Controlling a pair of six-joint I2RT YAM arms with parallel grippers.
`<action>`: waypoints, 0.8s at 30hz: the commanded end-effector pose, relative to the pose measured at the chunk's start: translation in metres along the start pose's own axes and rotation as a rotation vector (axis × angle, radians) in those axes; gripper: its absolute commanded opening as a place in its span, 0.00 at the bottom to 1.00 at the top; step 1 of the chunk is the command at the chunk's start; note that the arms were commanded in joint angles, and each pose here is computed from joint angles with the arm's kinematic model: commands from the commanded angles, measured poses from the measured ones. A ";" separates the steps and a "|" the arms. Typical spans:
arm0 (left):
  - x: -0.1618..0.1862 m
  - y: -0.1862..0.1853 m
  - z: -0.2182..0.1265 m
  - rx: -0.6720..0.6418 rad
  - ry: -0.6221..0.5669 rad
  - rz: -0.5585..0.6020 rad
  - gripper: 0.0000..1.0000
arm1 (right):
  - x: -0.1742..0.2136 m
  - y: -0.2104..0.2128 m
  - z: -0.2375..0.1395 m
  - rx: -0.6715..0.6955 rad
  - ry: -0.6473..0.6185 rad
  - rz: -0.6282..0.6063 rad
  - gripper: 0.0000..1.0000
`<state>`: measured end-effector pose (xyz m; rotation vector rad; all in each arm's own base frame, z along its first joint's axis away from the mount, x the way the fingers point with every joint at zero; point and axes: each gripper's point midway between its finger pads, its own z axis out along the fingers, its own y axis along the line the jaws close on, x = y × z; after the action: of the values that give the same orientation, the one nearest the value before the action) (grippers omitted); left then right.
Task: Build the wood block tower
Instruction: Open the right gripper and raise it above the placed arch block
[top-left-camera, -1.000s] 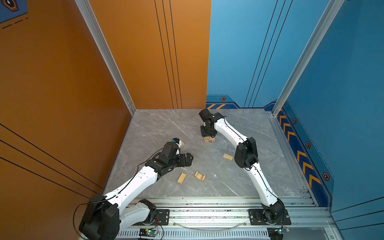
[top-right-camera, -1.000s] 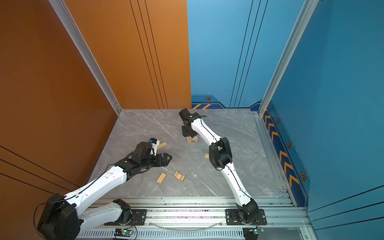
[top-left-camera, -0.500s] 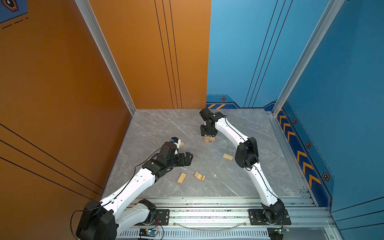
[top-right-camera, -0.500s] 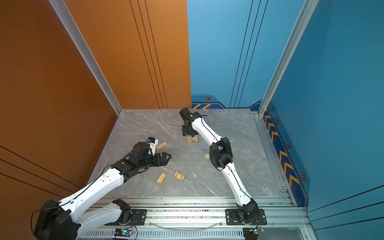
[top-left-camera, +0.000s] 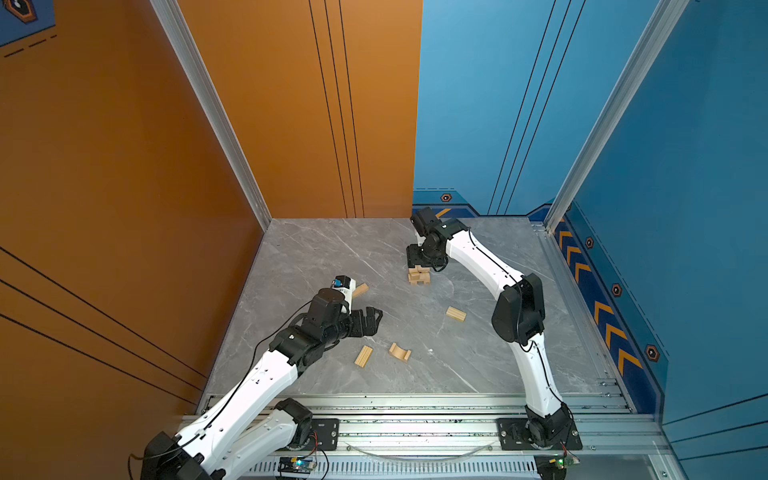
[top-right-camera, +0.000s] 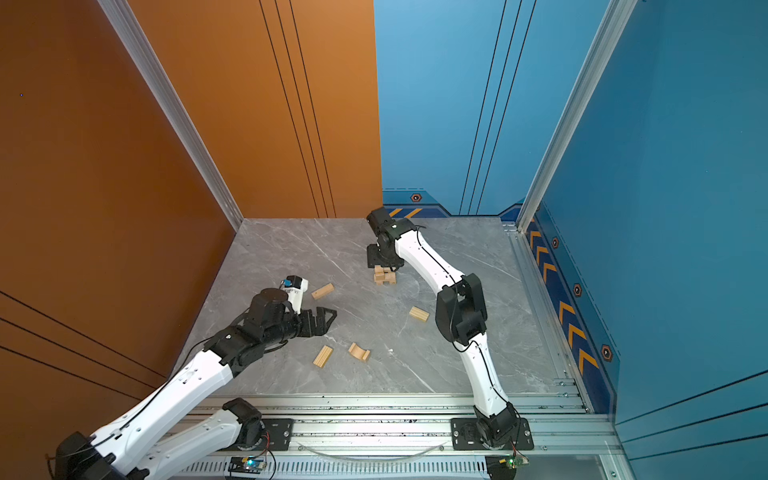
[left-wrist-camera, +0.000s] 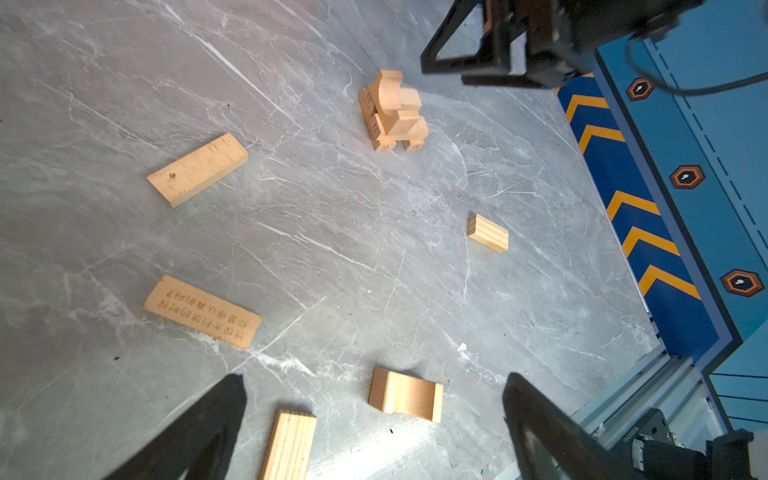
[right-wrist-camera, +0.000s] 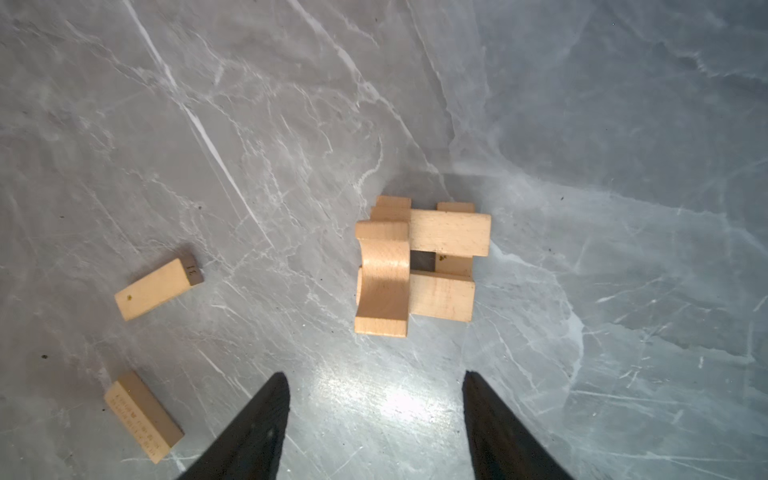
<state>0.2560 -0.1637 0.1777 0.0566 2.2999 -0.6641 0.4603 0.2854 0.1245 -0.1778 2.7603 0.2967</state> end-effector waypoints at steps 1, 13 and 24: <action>-0.002 0.001 -0.010 -0.025 -0.010 0.011 0.98 | 0.000 0.001 0.006 -0.035 0.000 0.027 0.72; 0.000 0.006 -0.008 -0.051 -0.005 0.019 0.98 | 0.011 0.010 0.035 -0.090 0.055 0.038 0.82; 0.000 0.008 -0.004 -0.062 0.006 0.026 0.98 | 0.015 0.011 0.048 -0.092 0.075 0.044 0.82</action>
<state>0.2529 -0.1552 0.1695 0.0369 2.3347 -0.6047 0.4601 0.3021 0.0771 -0.1709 2.8294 0.4084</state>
